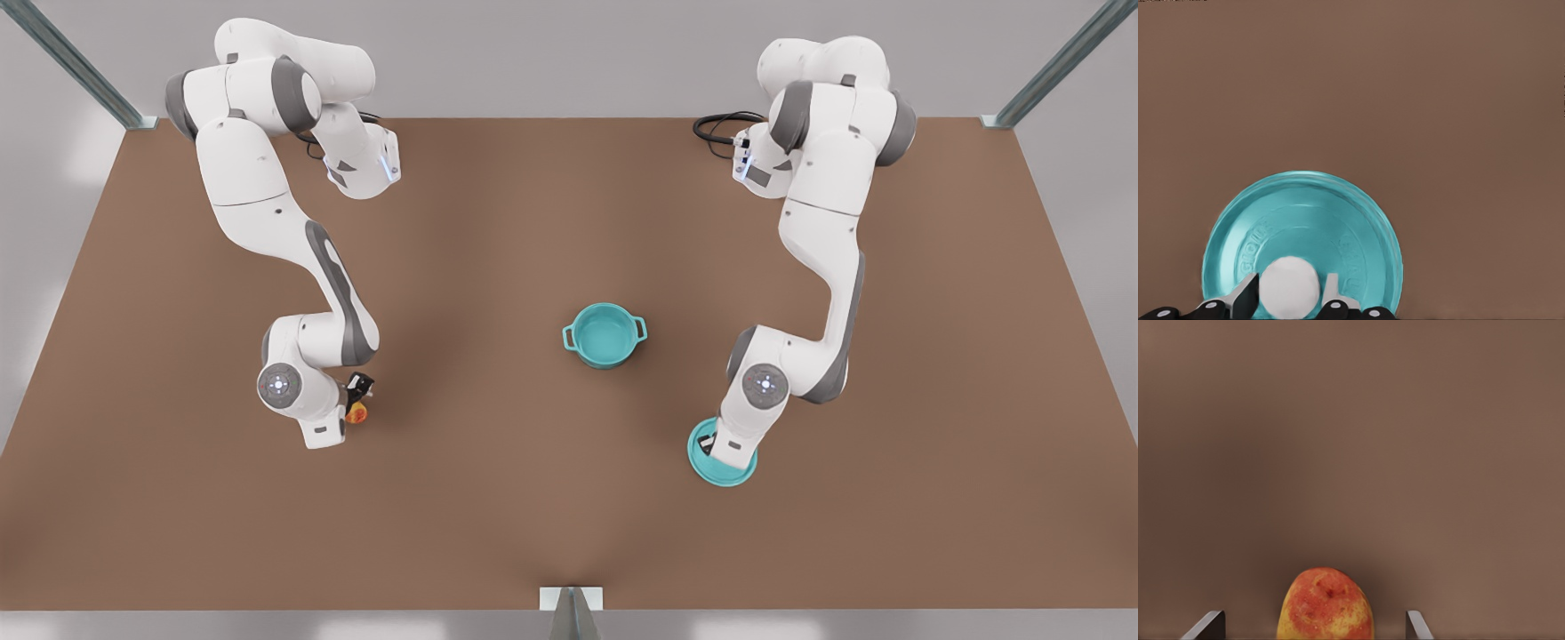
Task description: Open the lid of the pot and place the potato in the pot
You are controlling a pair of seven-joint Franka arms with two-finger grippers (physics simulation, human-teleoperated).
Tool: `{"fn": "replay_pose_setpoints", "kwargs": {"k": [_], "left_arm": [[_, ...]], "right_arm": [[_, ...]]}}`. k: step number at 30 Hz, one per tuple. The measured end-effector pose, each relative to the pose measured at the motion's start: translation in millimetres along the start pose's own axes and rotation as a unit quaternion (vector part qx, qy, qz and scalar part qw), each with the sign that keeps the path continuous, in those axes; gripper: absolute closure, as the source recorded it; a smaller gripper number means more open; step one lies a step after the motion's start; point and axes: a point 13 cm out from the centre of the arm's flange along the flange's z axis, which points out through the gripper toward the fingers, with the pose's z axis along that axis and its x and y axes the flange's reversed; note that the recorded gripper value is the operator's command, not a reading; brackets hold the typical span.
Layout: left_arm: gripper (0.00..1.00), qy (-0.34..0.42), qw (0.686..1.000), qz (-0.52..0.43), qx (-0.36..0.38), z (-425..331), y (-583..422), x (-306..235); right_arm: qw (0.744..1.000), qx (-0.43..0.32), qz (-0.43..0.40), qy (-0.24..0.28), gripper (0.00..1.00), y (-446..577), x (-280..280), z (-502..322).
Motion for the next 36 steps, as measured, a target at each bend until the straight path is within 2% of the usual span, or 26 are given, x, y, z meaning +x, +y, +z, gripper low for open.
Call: {"fn": "replay_pose_setpoints", "kwargs": {"k": [3,4,5,7,9,11,19,22,26,32,36], "left_arm": [[0.0,-0.01,1.0,0.026,0.011,-11.5,3.9,-14.4],[0.0,-0.023,0.999,0.024,0.02,-49.3,10.5,-33.3],[0.0,-0.038,0.999,0.013,0.034,-117.8,25.9,-57.0],[0.0,-0.047,0.997,-0.035,0.057,-263.2,110.1,-94.8],[0.0,-0.02,0.997,-0.043,0.061,-325.8,165.9,-56.7],[0.0,-0.009,0.997,-0.019,0.068,-350.8,162.2,-56.7],[0.0,0.084,0.992,0.075,0.049,-339.7,152.2,-10.2],[0.0,0.106,0.989,0.094,0.045,-337.4,154.1,1.4],[0.0,0.122,0.985,0.113,0.042,-335.9,157.3,9.5],[0.0,0.133,0.981,0.133,0.04,-334.2,161.1,14.8],[0.0,0.137,0.979,0.144,0.04,-333.5,162.5,16.7]], "right_arm": [[1.0,-0.003,-0.001,0.001,0.0,2.2,1.7,2.7],[1.0,-0.005,-0.002,0.003,0.0,3.8,2.9,4.6],[1.0,-0.006,-0.002,0.003,0.0,4.6,3.7,5.5],[1.0,-0.007,-0.003,0.004,0.07,5.4,4.1,6.3],[1.0,-0.008,-0.005,0.004,0.18,6.1,3.7,6.5],[1.0,-0.008,-0.006,0.004,0.22,6.5,3.6,6.6],[1.0,-0.009,-0.011,0.004,0.37,8.4,2.2,6.0],[1.0,-0.01,-0.012,0.004,0.38,9.2,1.9,4.5],[1.0,-0.012,-0.014,0.005,0.4,10.3,1.8,4.3],[1.0,-0.014,-0.016,0.005,0.5,11.3,1.7,3.5],[1.0,-0.012,-0.019,0.003,0.5,11.8,-1.4,-7.1]]}}
